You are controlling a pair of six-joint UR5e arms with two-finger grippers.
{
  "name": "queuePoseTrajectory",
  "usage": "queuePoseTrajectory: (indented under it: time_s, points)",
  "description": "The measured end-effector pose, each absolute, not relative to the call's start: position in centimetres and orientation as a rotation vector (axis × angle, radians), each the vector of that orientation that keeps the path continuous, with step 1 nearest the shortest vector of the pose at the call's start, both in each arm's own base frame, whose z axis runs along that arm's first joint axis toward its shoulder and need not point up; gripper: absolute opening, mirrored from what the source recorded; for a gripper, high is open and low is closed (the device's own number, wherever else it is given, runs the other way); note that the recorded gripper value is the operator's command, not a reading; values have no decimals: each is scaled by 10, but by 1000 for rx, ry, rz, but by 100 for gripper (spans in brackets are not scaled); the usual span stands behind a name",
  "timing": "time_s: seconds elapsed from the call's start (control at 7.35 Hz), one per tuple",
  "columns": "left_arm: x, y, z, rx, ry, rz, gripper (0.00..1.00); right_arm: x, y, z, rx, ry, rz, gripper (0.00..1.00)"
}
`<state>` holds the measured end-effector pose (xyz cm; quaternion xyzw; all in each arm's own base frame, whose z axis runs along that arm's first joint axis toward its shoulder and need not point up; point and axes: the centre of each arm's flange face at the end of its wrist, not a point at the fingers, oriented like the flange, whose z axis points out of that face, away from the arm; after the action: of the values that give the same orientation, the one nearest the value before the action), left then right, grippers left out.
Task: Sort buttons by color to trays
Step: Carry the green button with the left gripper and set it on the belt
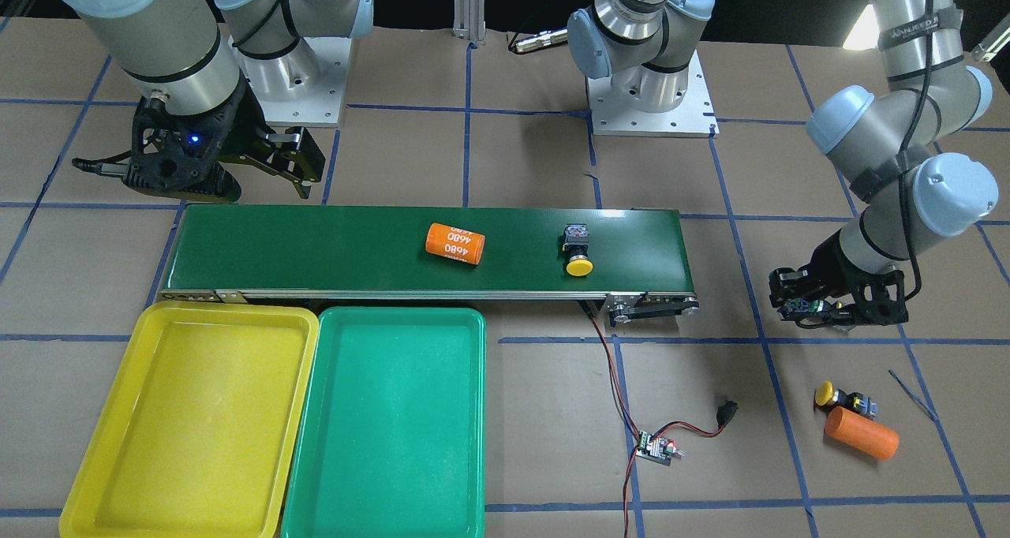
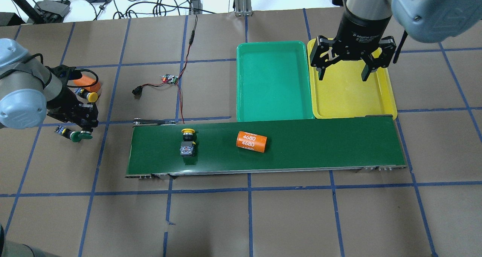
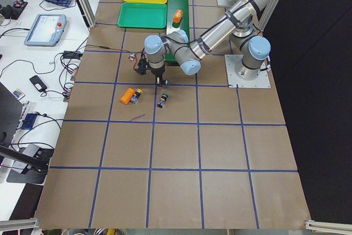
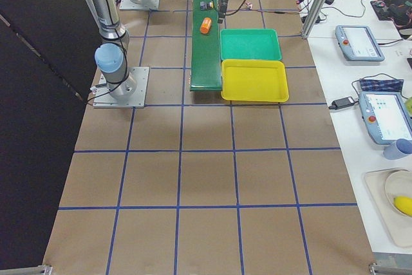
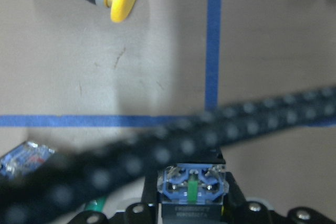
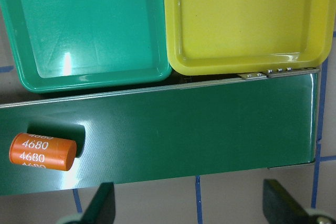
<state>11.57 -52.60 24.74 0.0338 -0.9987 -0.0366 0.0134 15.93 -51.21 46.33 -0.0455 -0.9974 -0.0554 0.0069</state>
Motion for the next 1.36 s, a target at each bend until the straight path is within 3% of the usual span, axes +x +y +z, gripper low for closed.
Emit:
queuePoseTrajectory:
  time_s: [0.41, 0.95, 1.22, 1.36]
  points:
    - [-15, -520, 293, 161, -3124, -79, 9, 159, -512, 463, -142, -3120, -177, 100]
    - [-130, -497, 283, 161, -3132, -105, 9, 160, -512, 462, -140, -3120, -184, 100]
    - [-134, -487, 267, 158, -3135, -161, 49, 160, -512, 461, -140, -3120, -187, 100]
    - [-134, -484, 264, 152, -3138, -174, 96, 160, -512, 461, -139, -3120, -189, 100]
